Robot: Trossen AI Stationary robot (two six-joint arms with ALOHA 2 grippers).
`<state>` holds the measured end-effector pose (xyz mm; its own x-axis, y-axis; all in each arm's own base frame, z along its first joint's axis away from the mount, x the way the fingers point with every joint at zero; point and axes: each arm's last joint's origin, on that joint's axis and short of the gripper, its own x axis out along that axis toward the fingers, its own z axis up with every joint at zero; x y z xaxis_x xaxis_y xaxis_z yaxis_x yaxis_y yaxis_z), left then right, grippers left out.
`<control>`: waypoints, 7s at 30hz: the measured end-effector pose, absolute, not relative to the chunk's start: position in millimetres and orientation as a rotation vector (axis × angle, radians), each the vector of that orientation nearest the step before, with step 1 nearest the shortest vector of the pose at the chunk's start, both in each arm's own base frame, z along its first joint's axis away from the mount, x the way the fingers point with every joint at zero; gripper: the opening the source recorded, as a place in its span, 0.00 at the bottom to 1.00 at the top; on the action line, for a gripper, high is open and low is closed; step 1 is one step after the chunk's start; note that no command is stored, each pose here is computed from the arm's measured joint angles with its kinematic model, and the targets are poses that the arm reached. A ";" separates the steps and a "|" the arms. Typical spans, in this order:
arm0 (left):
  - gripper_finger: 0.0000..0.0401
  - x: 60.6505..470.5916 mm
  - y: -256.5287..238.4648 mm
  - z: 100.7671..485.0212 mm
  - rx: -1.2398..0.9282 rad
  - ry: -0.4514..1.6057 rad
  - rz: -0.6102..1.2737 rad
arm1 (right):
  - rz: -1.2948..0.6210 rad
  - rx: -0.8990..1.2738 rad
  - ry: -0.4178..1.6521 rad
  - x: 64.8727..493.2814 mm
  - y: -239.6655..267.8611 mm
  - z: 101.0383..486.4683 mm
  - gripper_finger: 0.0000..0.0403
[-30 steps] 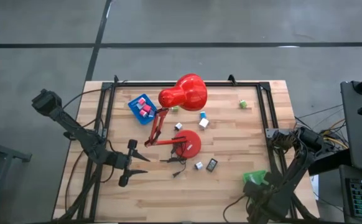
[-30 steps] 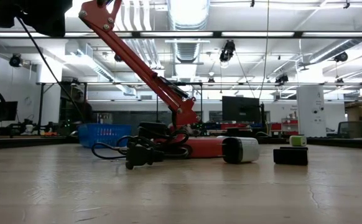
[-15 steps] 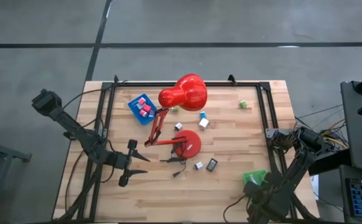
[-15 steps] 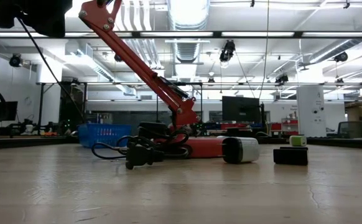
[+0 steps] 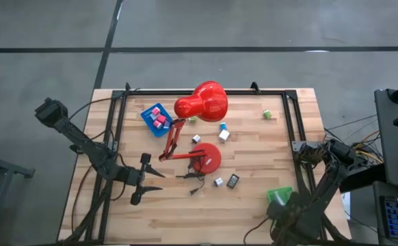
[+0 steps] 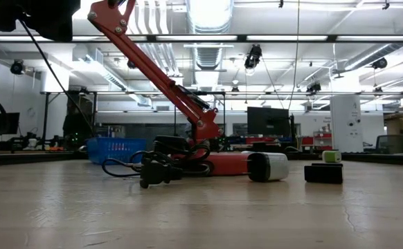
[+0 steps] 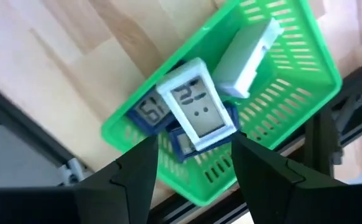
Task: Pick & Place Office items
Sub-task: Put the bottom white black charger adapter into the blue bin
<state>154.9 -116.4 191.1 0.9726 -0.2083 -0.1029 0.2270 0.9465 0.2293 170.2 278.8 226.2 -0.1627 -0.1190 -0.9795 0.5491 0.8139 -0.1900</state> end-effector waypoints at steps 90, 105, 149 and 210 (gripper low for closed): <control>0.52 152.5 -113.0 174.6 0.104 0.249 -0.169 | 0.135 -0.199 1.106 331.5 120.6 140.6 0.54; 0.52 152.5 -112.6 174.5 0.105 0.248 -0.159 | 0.110 -0.179 1.102 332.7 118.5 140.6 0.28; 0.52 162.6 -145.6 179.3 0.144 -0.011 -0.328 | 0.173 -0.267 0.294 362.5 174.6 196.3 0.28; 0.52 237.5 -196.4 203.1 0.326 -0.085 0.017 | 0.018 -0.365 0.020 359.8 186.4 221.2 0.28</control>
